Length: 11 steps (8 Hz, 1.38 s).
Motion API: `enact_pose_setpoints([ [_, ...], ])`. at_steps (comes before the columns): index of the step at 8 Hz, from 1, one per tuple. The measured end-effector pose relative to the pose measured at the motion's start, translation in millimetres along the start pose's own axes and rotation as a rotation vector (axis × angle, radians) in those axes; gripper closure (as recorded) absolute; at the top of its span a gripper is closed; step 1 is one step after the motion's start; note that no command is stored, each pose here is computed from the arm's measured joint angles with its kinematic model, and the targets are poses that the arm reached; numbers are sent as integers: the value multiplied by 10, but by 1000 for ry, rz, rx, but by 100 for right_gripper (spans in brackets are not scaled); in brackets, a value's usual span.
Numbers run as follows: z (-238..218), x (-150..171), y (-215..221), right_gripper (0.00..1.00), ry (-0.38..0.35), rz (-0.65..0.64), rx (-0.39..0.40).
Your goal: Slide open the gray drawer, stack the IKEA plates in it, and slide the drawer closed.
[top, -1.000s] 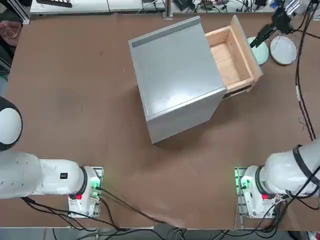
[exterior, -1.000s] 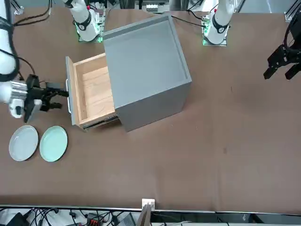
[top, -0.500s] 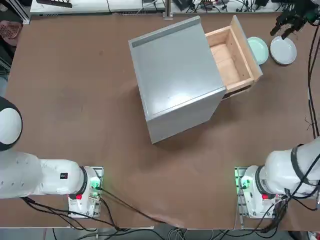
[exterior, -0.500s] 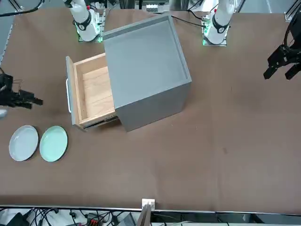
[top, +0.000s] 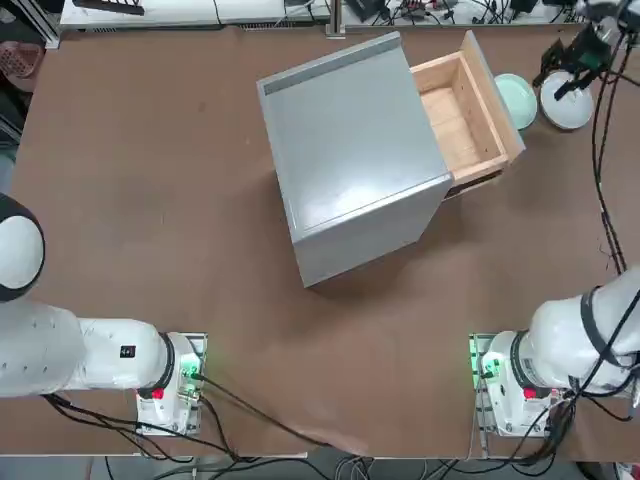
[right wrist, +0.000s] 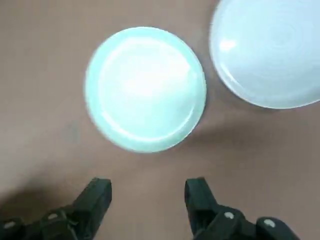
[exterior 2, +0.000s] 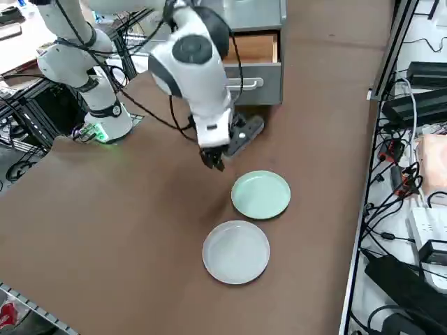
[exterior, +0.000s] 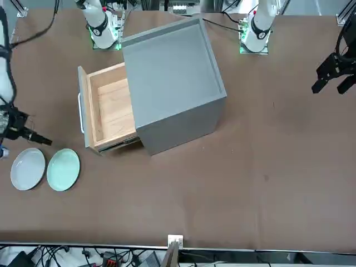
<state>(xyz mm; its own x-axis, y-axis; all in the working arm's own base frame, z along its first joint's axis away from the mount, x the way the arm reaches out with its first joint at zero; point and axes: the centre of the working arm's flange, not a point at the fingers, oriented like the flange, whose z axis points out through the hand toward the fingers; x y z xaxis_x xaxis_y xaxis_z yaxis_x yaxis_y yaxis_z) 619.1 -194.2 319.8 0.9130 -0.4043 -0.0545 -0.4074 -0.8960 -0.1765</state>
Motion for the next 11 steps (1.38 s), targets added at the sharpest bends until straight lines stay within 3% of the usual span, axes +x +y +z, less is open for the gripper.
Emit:
enact_pose_setpoints([
  [4, 599, 103, 119, 13, 53, 267, -12],
  [11, 1124, 167, 254, 15, 85, 301, -24],
])
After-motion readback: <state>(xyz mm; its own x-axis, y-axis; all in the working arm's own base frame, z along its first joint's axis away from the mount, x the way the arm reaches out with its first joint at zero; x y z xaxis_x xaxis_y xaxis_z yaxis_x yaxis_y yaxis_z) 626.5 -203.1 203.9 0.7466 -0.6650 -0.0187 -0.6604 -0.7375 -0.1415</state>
